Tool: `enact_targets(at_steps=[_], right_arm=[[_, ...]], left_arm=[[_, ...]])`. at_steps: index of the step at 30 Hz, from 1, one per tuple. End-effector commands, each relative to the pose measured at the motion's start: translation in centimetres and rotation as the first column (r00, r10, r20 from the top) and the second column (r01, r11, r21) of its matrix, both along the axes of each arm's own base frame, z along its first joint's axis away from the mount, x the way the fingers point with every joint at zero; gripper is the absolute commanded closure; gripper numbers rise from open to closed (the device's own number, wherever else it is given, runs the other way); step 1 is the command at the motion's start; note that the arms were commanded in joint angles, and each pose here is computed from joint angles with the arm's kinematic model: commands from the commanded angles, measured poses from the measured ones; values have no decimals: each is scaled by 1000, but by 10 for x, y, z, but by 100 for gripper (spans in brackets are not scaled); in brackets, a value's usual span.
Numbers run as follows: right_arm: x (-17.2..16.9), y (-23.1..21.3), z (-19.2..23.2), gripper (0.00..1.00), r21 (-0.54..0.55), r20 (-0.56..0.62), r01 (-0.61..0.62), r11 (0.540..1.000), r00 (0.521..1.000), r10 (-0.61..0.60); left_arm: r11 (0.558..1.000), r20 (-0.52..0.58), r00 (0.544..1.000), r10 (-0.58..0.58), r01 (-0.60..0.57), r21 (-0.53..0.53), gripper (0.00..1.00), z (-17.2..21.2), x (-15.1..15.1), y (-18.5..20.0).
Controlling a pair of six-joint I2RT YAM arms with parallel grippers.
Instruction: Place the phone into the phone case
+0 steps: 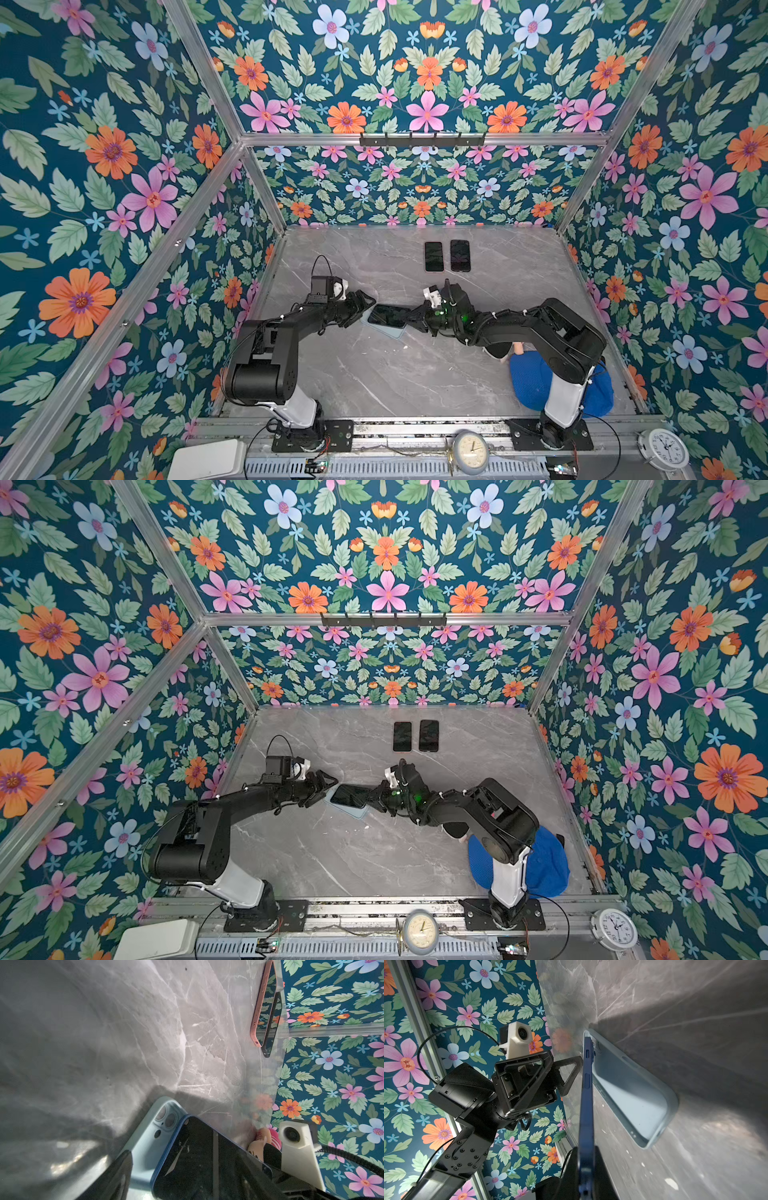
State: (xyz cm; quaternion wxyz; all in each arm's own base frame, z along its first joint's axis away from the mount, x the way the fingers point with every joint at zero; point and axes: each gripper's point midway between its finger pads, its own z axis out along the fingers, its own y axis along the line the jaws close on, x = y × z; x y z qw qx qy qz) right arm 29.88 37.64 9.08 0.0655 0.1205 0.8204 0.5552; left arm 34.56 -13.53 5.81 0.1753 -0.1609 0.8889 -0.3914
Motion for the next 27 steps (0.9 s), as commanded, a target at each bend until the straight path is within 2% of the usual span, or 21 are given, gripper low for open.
enact_targets(at_steps=[1, 9, 16, 22, 27], right_arm=[[6, 7, 15, 100, 61, 37, -1, 998, 999, -1], [6, 11, 6, 100, 53, 26, -12, 999, 1000, 11], [7, 12, 2, 100, 45, 24, -14, 999, 1000, 13], [8, 14, -2, 100, 42, 23, -21, 999, 1000, 20], [10, 16, -5, 100, 47, 21, -24, 999, 1000, 23]], left_arm=[[1000, 9, 1000, -5, 5, -16, 23, 0, -1, -2], [1000, 16, 1000, -4, 5, -16, 24, 4, -3, -1], [997, 45, 997, 64, -65, 28, 23, 12, 9, 27], [997, 6, 999, 47, -46, -62, 23, -4, 9, 13], [997, -10, 999, 33, -34, -73, 26, -10, 4, 8]])
